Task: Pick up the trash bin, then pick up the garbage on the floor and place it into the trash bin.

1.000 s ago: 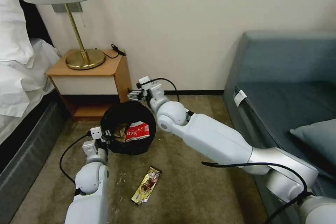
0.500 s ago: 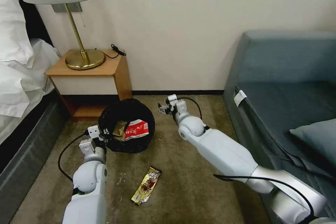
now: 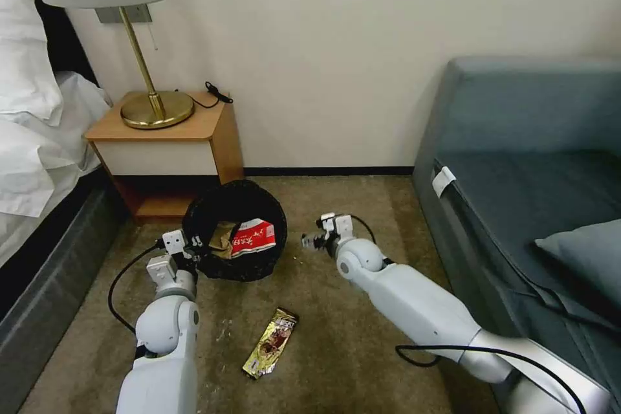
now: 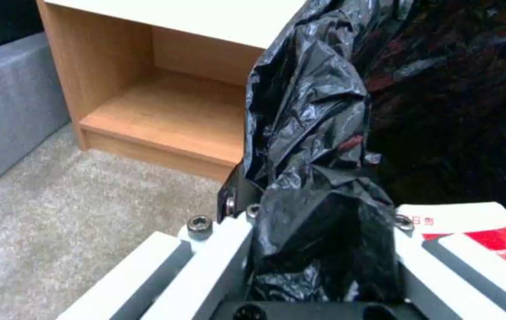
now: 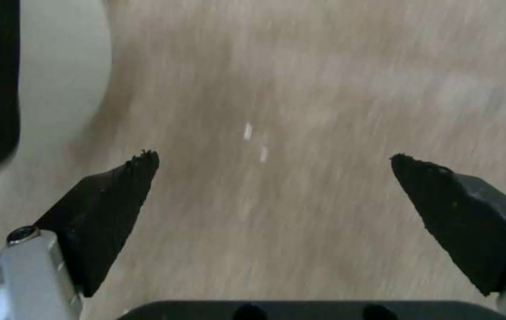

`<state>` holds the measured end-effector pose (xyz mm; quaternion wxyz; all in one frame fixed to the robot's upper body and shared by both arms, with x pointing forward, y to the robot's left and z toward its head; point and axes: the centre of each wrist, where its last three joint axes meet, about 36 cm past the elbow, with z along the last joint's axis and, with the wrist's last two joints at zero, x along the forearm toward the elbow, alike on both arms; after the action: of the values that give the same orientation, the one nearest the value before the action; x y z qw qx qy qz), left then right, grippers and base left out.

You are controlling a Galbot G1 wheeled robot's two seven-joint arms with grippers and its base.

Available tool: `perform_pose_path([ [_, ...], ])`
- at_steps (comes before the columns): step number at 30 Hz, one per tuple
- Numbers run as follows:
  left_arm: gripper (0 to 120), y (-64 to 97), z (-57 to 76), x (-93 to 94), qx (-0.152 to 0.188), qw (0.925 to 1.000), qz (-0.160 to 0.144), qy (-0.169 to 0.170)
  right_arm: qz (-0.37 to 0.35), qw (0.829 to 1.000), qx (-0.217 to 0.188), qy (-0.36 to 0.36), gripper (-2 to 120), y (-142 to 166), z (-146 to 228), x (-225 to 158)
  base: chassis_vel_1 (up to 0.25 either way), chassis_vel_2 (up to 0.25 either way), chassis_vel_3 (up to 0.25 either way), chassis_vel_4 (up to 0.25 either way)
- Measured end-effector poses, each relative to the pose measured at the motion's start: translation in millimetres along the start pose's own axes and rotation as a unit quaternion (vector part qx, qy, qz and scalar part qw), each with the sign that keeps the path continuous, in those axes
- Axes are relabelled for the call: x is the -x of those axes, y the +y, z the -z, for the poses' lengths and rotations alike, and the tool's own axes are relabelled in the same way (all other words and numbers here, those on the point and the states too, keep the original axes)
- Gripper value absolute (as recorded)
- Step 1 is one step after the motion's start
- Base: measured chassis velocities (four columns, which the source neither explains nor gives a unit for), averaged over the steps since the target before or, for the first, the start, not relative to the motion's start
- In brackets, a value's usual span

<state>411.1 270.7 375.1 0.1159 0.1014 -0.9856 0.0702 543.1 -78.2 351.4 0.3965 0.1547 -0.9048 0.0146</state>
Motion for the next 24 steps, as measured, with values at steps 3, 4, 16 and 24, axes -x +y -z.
perform_pose_path([
  [3,1,-0.6,-2.3,-1.7,0.001,1.0000,0.001,0.001,-0.015,0.997,-0.011,0.069,100,20,-9,0,0.000,0.000,0.000,0.000],
  [4,1,-0.7,-2.3,-2.1,0.001,1.0000,0.001,0.001,-0.017,0.997,-0.014,0.080,100,24,-12,0,0.000,0.000,0.000,0.000],
  [16,1,-5.2,3.3,-4.6,0.007,0.9999,0.000,-0.009,0.015,0.993,-0.014,0.117,100,58,-45,-12,0.000,0.000,0.000,0.000],
  [24,1,-12.3,-2.3,-3.8,0.013,0.9999,-0.001,-0.002,0.029,0.991,-0.028,0.125,100,72,-68,-25,0.000,0.000,0.000,0.000],
])
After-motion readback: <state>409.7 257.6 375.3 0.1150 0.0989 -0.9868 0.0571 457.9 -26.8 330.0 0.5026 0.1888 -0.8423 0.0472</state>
